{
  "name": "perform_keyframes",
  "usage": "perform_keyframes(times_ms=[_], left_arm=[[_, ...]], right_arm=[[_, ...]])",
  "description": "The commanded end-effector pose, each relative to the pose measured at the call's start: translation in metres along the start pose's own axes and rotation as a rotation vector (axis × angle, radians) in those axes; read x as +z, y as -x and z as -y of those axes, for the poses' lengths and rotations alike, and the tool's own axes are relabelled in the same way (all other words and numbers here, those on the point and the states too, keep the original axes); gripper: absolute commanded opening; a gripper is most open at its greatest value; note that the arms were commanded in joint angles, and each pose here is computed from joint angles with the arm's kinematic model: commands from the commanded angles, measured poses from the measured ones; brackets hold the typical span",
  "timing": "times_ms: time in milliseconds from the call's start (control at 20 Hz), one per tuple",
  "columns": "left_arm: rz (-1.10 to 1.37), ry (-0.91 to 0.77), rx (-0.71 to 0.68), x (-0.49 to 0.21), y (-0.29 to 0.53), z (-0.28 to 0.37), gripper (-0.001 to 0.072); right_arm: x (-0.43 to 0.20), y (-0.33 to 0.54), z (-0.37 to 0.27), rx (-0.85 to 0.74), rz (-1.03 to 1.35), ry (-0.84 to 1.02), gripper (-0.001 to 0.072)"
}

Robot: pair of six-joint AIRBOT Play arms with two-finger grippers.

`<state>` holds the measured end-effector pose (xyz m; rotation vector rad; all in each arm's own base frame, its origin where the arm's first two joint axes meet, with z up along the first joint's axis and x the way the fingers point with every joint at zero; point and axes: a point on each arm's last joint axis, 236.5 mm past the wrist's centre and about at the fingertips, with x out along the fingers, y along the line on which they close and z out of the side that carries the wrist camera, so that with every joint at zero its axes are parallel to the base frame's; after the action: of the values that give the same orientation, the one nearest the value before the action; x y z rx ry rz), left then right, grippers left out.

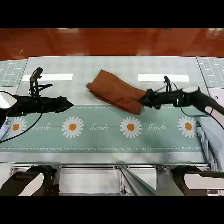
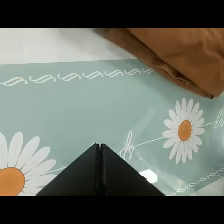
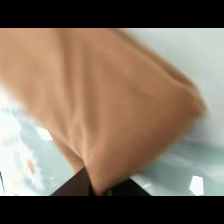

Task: Fold the shirts.

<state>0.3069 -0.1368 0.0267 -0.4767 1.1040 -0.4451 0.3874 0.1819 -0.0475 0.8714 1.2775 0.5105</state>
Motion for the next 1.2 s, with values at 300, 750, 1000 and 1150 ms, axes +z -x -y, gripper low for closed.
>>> perform_keyframes(times_ms=[300, 750, 1000, 1150], left_arm=[[0.071, 0.032, 0.017, 0.017, 0.0, -0.004, 0.0019], [0.072, 0.039, 0.014, 0.017, 0.0, -0.004, 0.0019], [0.074, 0.038, 0.014, 0.017, 0.0, -0.004, 0.0019], [0.074, 0.038, 0.015, 0.017, 0.0, -0.004, 0.0019]], right_arm=[[0.091, 0.123, -0.129, -0.25, 0.123, 0.386, 0.0029], [0.093, 0.346, -0.073, -0.417, 0.396, 0.142, 0.0029], [0.063, 0.451, -0.023, -0.455, 0.587, -0.065, 0.0028], [0.043, 0.488, 0.001, -0.475, 0.659, -0.163, 0.0029]])
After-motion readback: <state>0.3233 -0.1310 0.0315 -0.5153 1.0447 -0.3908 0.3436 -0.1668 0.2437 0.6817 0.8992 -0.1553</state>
